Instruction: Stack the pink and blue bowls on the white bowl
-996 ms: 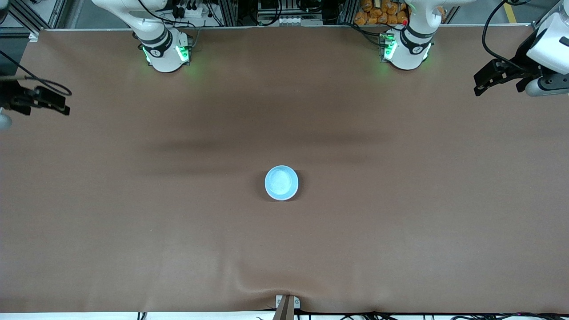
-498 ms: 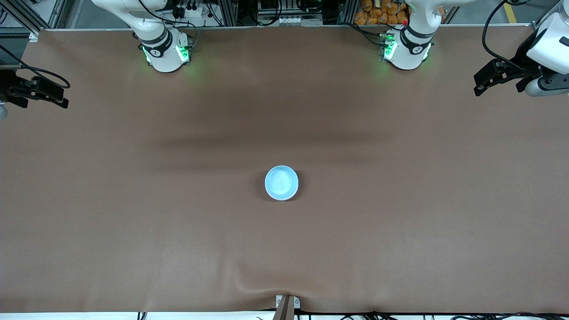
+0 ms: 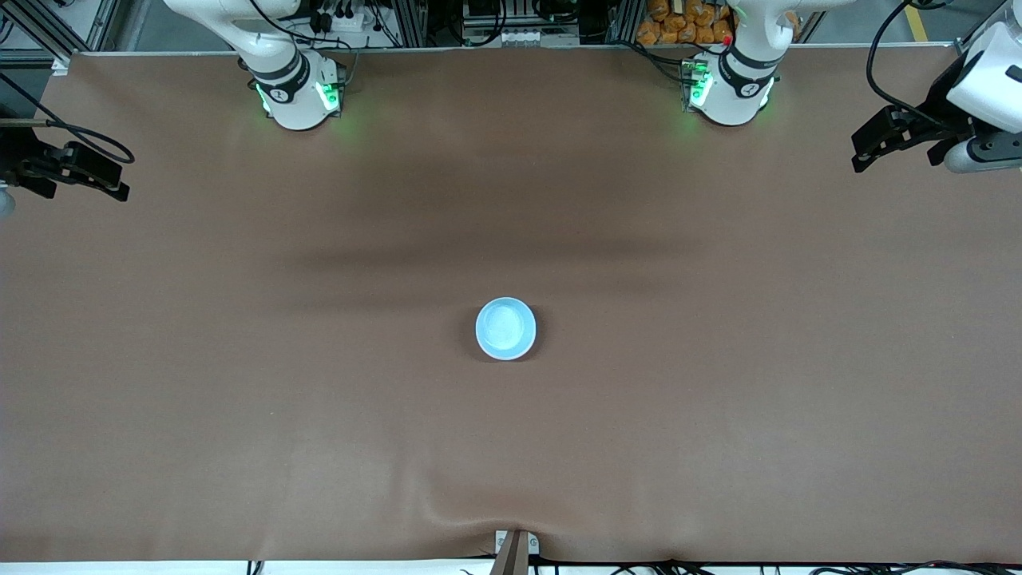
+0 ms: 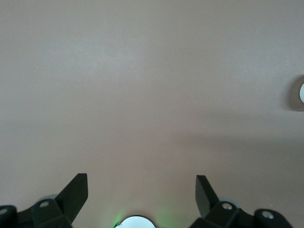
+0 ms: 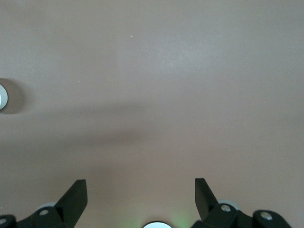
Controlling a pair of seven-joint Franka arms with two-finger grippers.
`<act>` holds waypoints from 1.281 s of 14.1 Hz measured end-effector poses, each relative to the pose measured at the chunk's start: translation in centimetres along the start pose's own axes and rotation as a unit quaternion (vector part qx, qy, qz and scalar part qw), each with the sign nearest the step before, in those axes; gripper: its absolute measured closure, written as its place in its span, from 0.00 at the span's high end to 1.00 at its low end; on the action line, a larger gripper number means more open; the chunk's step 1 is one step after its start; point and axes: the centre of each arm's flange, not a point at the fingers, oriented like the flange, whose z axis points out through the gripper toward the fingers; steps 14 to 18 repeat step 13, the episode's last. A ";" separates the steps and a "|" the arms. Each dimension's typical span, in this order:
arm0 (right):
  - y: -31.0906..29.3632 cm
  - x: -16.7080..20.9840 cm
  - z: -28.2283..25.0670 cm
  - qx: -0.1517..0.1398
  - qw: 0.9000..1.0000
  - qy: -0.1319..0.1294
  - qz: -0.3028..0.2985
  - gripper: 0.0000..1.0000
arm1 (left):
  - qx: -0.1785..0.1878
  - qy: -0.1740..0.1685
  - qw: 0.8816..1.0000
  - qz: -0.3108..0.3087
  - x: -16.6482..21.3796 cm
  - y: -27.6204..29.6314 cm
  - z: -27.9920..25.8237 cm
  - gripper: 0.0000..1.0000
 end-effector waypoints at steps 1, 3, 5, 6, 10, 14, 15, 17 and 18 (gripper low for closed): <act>0.0 0.0 0.0 0.000 1.000 0.000 0.000 1.00 | 0.000 0.000 1.000 0.000 0.0 0.0 0.0 1.00; 0.1 0.0 0.0 0.000 1.000 0.000 0.001 1.00 | 0.000 0.000 1.000 0.000 0.0 0.0 0.0 1.00; 0.1 0.0 0.1 0.000 1.000 -0.001 0.001 1.00 | 0.000 0.002 1.000 0.000 0.0 0.0 -0.1 1.00; 0.1 0.1 0.1 0.000 1.000 -0.002 0.001 1.00 | -0.001 0.003 1.000 0.000 0.0 0.0 -0.3 1.00; 0.4 0.1 0.2 0.000 1.000 -0.002 0.004 1.00 | -0.002 0.007 1.000 -0.019 0.0 -0.3 -0.6 1.00; 0.6 0.1 0.2 0.000 1.000 -0.002 0.006 1.00 | -0.003 0.015 1.000 -0.027 -0.1 -0.4 -1.4 1.00; 0.6 0.1 0.2 0.000 1.000 -0.002 0.006 1.00 | -0.003 0.015 1.000 -0.027 -0.1 -0.4 -1.4 1.00; 0.6 0.1 0.2 0.000 1.000 -0.002 0.006 1.00 | -0.003 0.015 1.000 -0.027 -0.1 -0.4 -1.4 1.00; 0.6 0.1 0.2 0.000 1.000 -0.002 0.006 1.00 | -0.003 0.015 1.000 -0.027 -0.1 -0.4 -1.4 1.00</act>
